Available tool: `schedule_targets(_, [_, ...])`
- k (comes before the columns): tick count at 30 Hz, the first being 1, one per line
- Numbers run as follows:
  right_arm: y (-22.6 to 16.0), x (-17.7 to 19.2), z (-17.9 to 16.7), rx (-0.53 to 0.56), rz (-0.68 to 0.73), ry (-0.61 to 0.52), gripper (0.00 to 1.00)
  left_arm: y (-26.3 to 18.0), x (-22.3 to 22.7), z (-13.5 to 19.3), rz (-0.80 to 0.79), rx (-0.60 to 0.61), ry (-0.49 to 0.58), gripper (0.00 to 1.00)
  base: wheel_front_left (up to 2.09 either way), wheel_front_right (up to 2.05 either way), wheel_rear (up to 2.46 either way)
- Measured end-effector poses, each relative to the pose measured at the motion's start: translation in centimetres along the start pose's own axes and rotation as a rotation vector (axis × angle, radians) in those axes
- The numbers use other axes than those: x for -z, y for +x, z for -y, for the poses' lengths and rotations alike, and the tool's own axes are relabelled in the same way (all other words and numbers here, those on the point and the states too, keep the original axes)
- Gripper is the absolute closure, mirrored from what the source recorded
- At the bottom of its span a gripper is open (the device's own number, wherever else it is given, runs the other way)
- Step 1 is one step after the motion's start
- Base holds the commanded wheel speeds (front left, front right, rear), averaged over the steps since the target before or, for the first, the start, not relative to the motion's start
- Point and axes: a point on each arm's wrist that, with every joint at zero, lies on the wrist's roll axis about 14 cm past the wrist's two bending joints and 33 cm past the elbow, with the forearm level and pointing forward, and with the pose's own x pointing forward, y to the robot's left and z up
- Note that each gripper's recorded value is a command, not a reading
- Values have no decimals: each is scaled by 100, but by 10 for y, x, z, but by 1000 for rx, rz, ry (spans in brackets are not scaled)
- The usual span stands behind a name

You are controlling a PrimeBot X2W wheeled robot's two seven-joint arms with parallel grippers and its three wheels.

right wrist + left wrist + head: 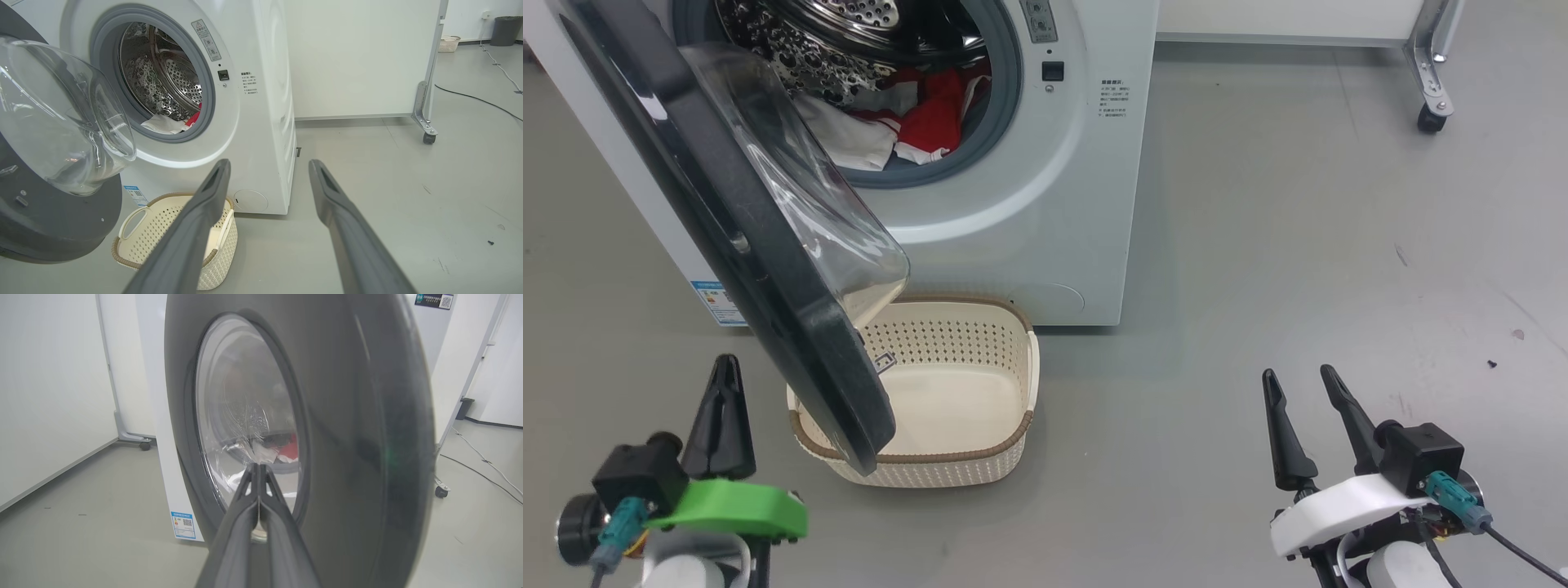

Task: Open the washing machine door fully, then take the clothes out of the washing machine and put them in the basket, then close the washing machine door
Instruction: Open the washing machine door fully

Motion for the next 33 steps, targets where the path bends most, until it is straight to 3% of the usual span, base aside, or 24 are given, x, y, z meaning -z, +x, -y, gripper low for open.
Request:
schedule_targets(12, [0, 3, -1, -3, -5, 8, 0, 38, -121, 24, 359, 93, 57, 100, 0, 0, 0])
schedule_targets(20, [-4, 1, -1, -2, 2, -4, 0, 42, -177, 54, 517, 196, 70, 100, 0, 0, 0])
schedule_targets(33, [-10, -5, 2, 11, 21, -8, 0, 39, -194, 93, 543, 310, 105, 100, 0, 0, 0])
